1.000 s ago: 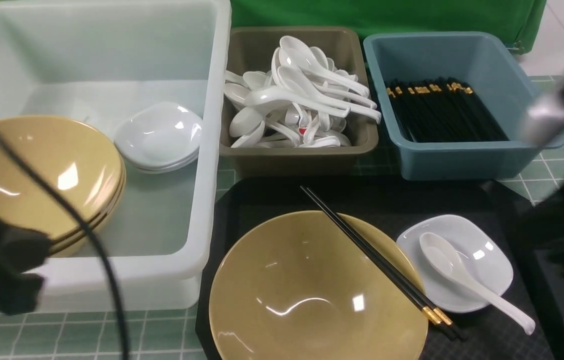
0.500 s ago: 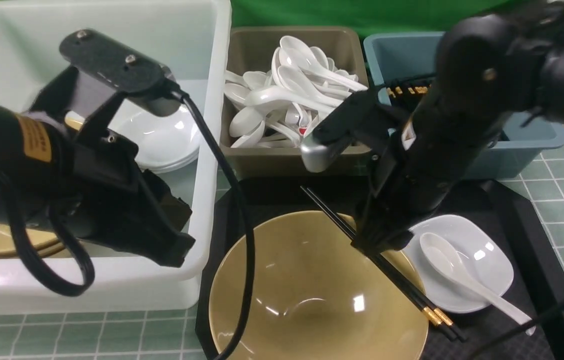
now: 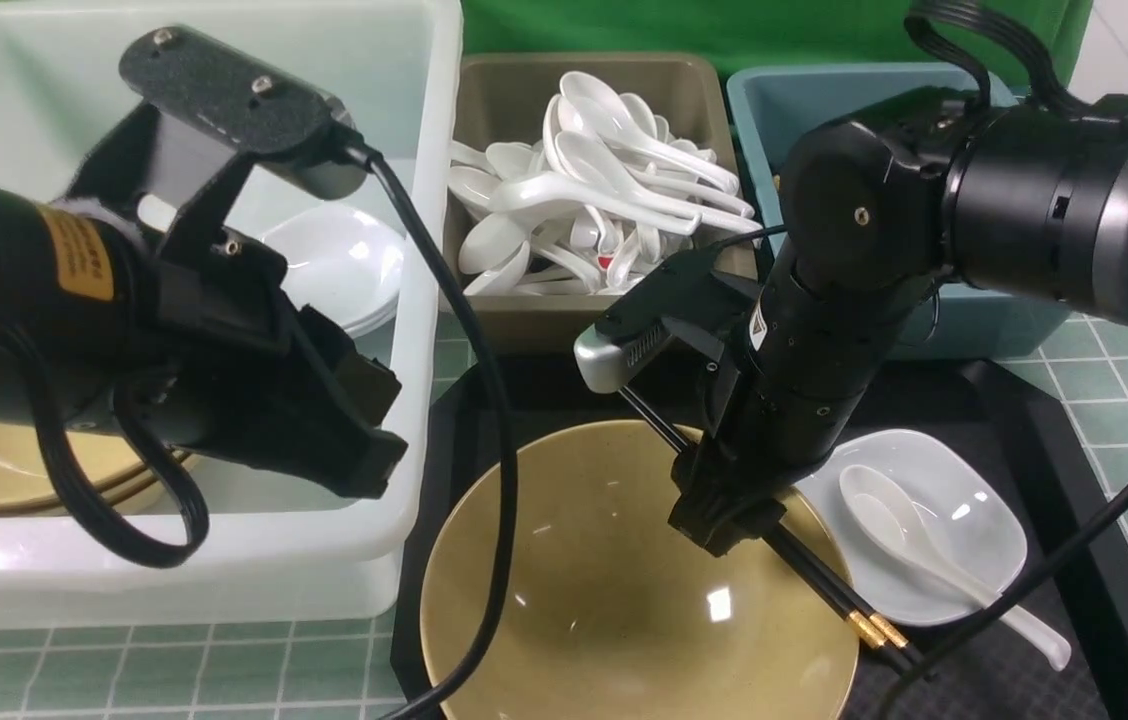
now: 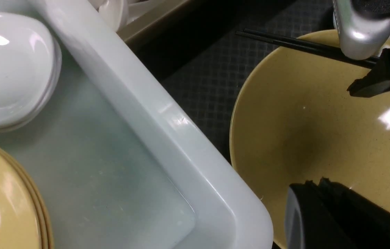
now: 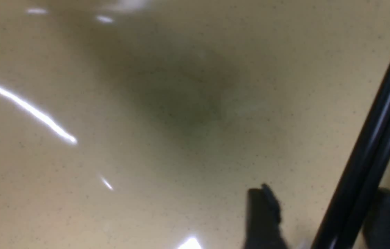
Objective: On blue table put chopsticks spoon bowls plates into blue grey white boxes.
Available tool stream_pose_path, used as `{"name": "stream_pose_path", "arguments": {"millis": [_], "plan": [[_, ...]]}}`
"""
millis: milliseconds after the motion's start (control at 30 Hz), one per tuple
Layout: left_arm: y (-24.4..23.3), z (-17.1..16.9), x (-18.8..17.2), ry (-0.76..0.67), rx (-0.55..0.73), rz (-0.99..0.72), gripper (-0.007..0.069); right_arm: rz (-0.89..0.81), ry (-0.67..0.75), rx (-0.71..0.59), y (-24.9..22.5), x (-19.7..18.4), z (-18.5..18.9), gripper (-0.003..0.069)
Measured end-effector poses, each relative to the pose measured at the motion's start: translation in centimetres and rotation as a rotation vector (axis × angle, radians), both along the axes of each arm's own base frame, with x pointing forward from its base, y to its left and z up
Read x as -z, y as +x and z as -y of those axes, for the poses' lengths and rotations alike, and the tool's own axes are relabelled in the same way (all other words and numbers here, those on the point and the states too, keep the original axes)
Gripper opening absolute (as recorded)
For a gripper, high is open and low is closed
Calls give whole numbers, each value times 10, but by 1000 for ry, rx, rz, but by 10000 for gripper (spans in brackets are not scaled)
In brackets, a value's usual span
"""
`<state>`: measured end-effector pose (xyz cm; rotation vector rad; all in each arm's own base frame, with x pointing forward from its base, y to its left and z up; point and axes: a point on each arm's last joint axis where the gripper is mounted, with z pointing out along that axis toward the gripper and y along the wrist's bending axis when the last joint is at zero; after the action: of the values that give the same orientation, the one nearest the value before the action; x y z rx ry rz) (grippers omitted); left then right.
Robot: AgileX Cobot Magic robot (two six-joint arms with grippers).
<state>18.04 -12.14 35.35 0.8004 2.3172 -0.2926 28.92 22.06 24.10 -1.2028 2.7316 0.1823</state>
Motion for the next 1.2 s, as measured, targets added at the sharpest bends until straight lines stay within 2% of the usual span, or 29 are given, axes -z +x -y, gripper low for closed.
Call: {"name": "stream_pose_path", "arguments": {"millis": [133, 167, 200, 233, 467, 600, 767, 867, 1033, 1100, 1200], "plan": [[0, 0, 0, 0, 0, 0, -13, -4, -2, 1, 0, 0, 0, 272], [0, 0, 0, 0, 0, 0, -13, -4, -2, 1, 0, 0, 0, 265], [0, 0, 0, 0, 0, 0, -13, -3, -1, 1, 0, -1, 0, 200], [0, 0, 0, -1, 0, 2, -13, 1, -2, 0, 0, -2, 0, 165], [7, 4, -1, -32, -6, 50, -13, 78, 28, -5, 8, -26, -3, 155], [29, 17, 9, -73, -36, 78, -13, 217, 52, 29, 23, -67, 10, 155], [66, 40, 12, -132, -57, 152, -13, 383, 129, 208, 60, -103, 48, 155], [99, 60, -2, -191, -56, 257, -13, 537, 225, 420, 100, -115, 87, 155], [133, 81, -18, -231, -37, 379, -13, 632, 320, 618, 138, -107, 118, 155], [145, 89, -17, -239, -35, 401, -13, 650, 353, 705, 158, -92, 131, 155], [157, 96, -6, -230, -34, 395, -13, 645, 361, 758, 178, -67, 140, 155]]}}
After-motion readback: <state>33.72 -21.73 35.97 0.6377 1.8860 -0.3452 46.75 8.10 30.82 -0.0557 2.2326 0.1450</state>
